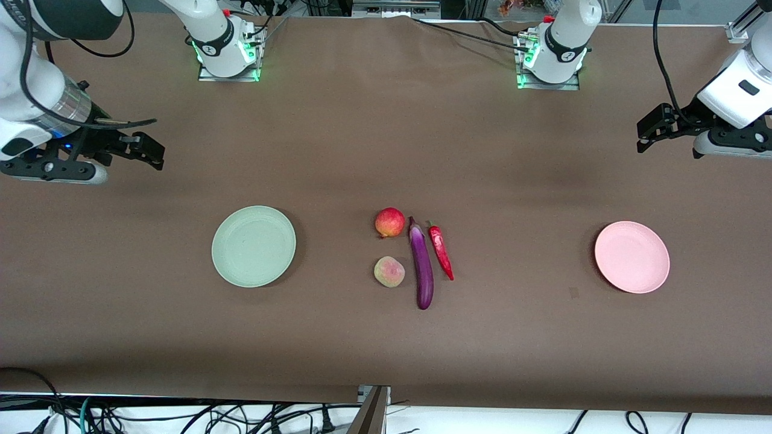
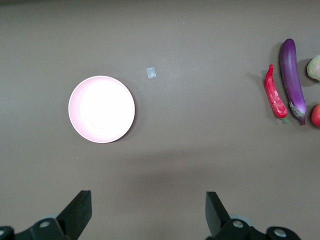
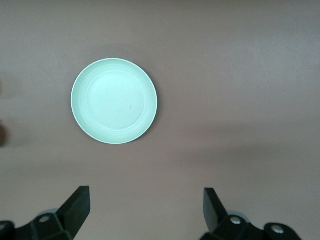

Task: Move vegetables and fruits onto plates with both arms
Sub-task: 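Move the left gripper out from rest toward the middle of the table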

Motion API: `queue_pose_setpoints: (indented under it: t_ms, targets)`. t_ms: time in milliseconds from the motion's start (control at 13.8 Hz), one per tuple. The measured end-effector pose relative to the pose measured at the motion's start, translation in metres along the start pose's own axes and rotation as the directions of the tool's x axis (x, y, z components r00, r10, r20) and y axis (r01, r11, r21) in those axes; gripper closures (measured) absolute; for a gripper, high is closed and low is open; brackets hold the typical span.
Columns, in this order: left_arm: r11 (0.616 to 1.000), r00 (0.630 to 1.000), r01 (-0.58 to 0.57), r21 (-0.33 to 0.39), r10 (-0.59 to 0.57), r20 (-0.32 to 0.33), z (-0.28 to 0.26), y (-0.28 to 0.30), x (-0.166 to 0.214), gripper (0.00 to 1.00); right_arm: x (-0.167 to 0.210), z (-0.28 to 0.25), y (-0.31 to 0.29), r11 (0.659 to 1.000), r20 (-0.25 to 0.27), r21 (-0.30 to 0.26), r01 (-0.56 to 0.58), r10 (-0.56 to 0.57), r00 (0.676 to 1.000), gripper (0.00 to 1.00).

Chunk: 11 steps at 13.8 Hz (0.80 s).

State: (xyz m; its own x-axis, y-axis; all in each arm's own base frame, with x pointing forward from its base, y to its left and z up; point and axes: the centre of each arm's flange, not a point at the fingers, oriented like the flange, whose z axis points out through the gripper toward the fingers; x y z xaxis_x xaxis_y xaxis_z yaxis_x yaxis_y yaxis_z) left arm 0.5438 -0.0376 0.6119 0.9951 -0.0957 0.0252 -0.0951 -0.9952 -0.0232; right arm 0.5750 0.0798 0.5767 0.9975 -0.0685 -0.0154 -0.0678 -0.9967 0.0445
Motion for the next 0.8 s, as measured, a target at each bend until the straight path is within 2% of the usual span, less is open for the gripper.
queue_pose_setpoints:
  t_ms: [434, 796]
  targets:
    - [1.0, 1.0, 0.004, 0.0, -0.004, 0.013, 0.006, 0.0, 0.001, 0.0, 0.006, -0.004, 0.009, 1.0, -0.043, 0.01, -0.021, 0.022, 0.999, 0.0]
    - [1.0, 0.999, 0.016, -0.001, -0.016, 0.038, 0.014, 0.0, 0.003, 0.0, 0.006, -0.006, 0.01, 1.0, -0.046, 0.012, -0.026, 0.027, 0.999, 0.0]
